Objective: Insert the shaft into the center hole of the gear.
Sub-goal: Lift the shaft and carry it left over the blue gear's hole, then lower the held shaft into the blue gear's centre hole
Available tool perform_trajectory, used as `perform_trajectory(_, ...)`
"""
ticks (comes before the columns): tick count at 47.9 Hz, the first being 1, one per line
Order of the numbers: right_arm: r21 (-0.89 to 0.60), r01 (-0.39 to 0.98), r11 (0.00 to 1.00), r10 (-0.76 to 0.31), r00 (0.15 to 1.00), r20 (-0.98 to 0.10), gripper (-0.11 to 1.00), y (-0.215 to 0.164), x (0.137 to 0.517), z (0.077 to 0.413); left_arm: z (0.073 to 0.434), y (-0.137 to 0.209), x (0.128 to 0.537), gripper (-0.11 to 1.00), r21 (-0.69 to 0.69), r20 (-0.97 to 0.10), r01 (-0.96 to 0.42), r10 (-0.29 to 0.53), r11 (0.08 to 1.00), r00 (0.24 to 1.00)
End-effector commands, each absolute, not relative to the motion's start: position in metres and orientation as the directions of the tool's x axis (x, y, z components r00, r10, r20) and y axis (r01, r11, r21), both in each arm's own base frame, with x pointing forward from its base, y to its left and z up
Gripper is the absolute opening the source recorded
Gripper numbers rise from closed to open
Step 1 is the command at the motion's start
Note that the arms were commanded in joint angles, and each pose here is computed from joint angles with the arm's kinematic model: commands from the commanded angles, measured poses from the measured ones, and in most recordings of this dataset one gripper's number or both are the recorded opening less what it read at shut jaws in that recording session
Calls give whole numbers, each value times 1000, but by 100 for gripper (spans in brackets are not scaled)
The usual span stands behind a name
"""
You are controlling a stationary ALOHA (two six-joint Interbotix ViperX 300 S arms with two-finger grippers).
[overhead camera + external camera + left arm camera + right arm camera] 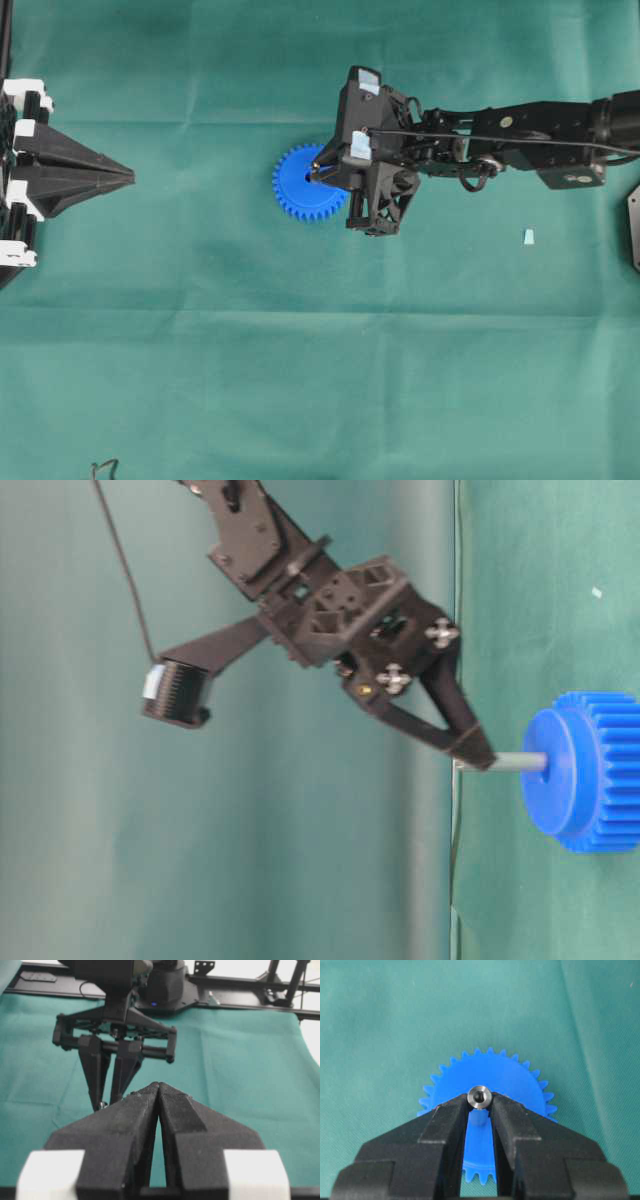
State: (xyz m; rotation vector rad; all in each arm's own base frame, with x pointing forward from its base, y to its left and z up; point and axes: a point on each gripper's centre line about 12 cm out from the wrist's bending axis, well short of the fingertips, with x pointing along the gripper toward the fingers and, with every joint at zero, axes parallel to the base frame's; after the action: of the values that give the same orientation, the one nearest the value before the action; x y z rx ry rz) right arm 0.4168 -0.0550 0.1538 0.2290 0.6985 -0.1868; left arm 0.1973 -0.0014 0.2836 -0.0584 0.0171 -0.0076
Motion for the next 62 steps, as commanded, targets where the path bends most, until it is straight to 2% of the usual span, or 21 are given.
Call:
perform_trajectory(1, 151, 247, 957, -100, 772, -628, 17, -57, 421, 162, 294, -2, 200, 0, -55, 9, 9, -9, 998, 1000)
perform_trajectory(46, 152, 231, 961, -104, 811, -575, 17, -57, 426, 189, 294, -2, 200, 0, -69, 2, 9, -9, 998, 1000)
perform_trajectory(62, 147, 247, 958, -114, 795, -595, 17, -63, 426, 175, 294, -2, 200, 0, -68, 2, 9, -9, 998, 1000)
